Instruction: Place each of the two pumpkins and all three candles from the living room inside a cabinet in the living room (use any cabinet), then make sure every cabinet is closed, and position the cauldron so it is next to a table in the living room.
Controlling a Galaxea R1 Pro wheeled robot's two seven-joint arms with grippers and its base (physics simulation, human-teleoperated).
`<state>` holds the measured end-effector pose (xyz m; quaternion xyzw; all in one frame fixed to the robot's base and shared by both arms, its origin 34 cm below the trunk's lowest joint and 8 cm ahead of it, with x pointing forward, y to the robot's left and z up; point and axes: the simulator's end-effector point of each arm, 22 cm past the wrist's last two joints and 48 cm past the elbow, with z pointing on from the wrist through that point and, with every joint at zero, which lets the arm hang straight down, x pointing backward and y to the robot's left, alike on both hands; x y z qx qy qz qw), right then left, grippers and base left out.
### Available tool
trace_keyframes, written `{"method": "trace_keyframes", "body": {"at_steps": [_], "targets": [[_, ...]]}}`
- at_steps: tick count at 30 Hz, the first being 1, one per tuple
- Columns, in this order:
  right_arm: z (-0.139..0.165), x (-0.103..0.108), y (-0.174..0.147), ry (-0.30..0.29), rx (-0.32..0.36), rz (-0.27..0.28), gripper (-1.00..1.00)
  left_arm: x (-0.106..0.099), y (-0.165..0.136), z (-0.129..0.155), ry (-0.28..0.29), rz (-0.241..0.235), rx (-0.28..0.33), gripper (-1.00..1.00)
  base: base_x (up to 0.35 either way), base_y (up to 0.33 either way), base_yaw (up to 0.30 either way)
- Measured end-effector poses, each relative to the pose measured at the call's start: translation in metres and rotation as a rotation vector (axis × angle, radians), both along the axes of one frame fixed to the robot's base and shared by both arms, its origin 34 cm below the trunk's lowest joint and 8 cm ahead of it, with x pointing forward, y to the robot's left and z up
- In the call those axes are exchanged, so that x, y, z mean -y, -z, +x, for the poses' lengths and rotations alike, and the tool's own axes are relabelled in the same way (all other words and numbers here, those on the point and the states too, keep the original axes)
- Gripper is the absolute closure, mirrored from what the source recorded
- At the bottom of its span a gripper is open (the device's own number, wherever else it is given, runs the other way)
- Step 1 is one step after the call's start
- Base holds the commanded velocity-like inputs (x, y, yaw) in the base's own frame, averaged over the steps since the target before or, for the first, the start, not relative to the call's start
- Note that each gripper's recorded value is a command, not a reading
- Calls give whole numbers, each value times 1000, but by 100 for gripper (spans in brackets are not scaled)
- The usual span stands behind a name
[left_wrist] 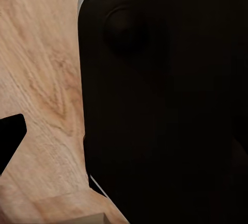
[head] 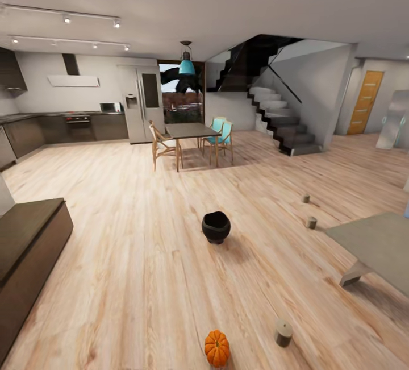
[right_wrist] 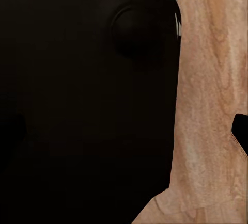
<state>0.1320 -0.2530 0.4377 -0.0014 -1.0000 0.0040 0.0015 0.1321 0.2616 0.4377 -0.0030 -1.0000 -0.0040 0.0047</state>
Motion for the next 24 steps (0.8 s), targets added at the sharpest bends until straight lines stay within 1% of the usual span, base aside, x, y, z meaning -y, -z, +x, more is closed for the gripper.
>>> {"method": "trace_keyframes", "body": {"at_steps": [6, 24], "targets": [[2, 0, 0, 1, 9, 0, -100, 0, 0, 3, 0, 0, 14, -100, -11, -1, 250], [2, 1, 0, 1, 10, -5, -100, 0, 0, 3, 0, 0, 16, -100, 0, 0, 259]]}}
